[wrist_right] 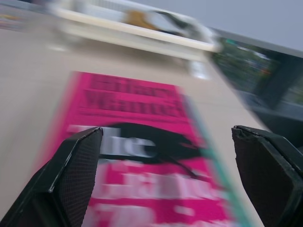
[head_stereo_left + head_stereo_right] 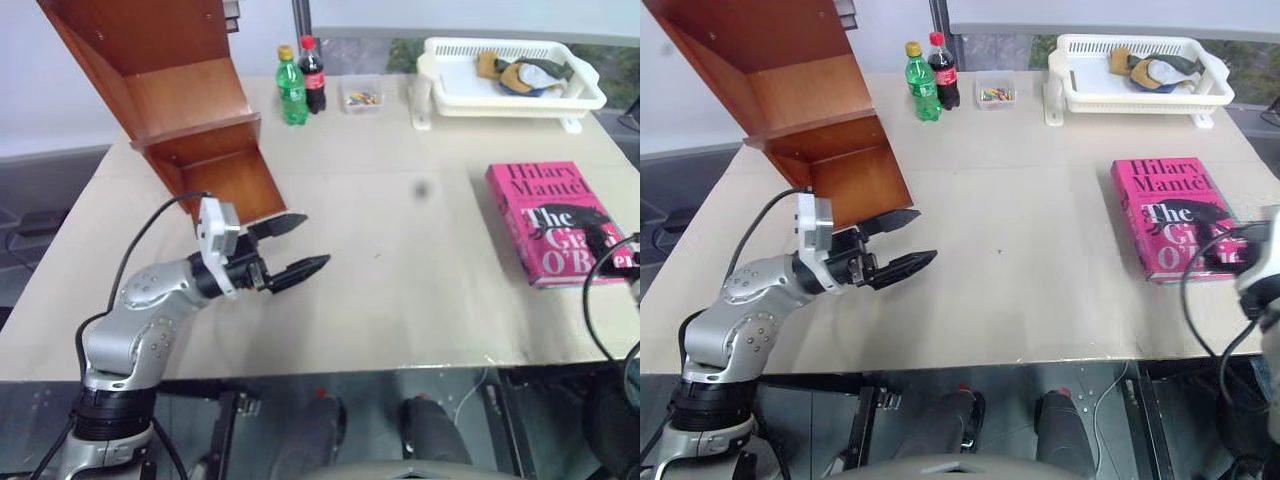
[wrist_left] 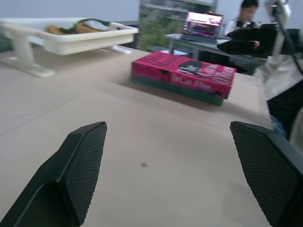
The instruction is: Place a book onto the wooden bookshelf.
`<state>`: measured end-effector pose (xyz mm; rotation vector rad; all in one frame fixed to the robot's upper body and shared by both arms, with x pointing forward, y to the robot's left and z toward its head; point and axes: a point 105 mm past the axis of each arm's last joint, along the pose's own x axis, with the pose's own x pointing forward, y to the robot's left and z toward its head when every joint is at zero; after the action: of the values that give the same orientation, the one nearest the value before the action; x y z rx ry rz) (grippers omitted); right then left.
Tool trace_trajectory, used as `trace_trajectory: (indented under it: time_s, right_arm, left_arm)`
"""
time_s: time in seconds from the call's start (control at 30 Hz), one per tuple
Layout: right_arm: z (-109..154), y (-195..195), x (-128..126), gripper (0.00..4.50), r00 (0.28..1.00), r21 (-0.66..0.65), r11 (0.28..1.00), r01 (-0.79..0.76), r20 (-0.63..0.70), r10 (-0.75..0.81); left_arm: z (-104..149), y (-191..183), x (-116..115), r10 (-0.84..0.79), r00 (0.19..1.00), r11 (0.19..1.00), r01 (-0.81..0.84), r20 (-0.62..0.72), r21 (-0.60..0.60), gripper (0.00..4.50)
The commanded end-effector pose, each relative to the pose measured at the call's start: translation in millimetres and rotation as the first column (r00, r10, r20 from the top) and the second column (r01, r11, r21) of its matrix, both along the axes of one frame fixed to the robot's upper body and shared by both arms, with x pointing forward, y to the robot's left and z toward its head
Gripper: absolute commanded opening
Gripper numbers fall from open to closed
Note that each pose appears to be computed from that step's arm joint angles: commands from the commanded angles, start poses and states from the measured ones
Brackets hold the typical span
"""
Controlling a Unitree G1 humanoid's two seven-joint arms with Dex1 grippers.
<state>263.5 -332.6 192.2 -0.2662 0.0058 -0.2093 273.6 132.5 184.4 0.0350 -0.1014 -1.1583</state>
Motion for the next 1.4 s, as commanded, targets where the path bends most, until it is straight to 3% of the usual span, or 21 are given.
trace_trajectory:
  time_s: [0.03, 0.33, 0.5, 0.6, 0.8, 0.83, 1.27, 1.4]
  right_arm:
    - [13.9, -52.2, -14.0, 4.46, 0.977, -0.088, 0.974, 0.209, -0.024, -0.212]
    - [-14.2, -94.8, -14.1, 4.46, 0.923, -0.167, 0.955, 0.245, -0.262, -0.282]
    - [-17.7, -114.4, -6.8, 4.46, 0.909, -0.183, 0.951, 0.249, -0.294, -0.294]
    - [-21.4, -120.2, -0.7, 3.35, 0.906, -0.172, 0.958, 0.229, -0.322, -0.274]
    - [-31.4, -116.2, 16.2, 0.25, 0.9, -0.184, 0.968, 0.17, -0.372, -0.228]
    - [-33.4, -115.0, 19.3, 0.06, 0.897, -0.184, 0.969, 0.164, -0.381, -0.224]
    - [-43.6, -114.3, 31.7, 0.06, 0.872, -0.179, 0.971, 0.156, -0.438, -0.22]
    - [-56.3, -95.2, 47.6, 0.06, 0.877, -0.051, 0.998, 0.041, -0.476, -0.06]
  left_arm:
    - [19.2, -17.9, -11.9, -0.155, 0.987, 0.987, 0.156, 0.044, -0.024, 4.5]
    - [30.4, -43.9, -25.9, -0.364, 0.93, 0.931, 0.365, 0.057, -0.008, 4.5]
    - [30.9, -47.1, -25.1, -0.372, 0.925, 0.928, 0.373, 0.069, 0.002, 4.5]
    - [31.4, -46.2, -24.1, -0.357, 0.931, 0.934, 0.358, 0.074, 0.001, 4.5]
    - [30.7, -43.8, -24.2, -0.324, 0.942, 0.946, 0.325, 0.083, 0.004, 4.5]
    - [30.9, -43.5, -24.3, -0.319, 0.944, 0.947, 0.32, 0.085, 0.004, 4.5]
    - [33.9, -43.2, -28.7, -0.305, 0.946, 0.952, 0.307, 0.107, 0.005, 4.5]
    - [33.3, -42.4, -30.2, -0.298, 0.948, 0.954, 0.299, 0.115, 0.01, 4.5]
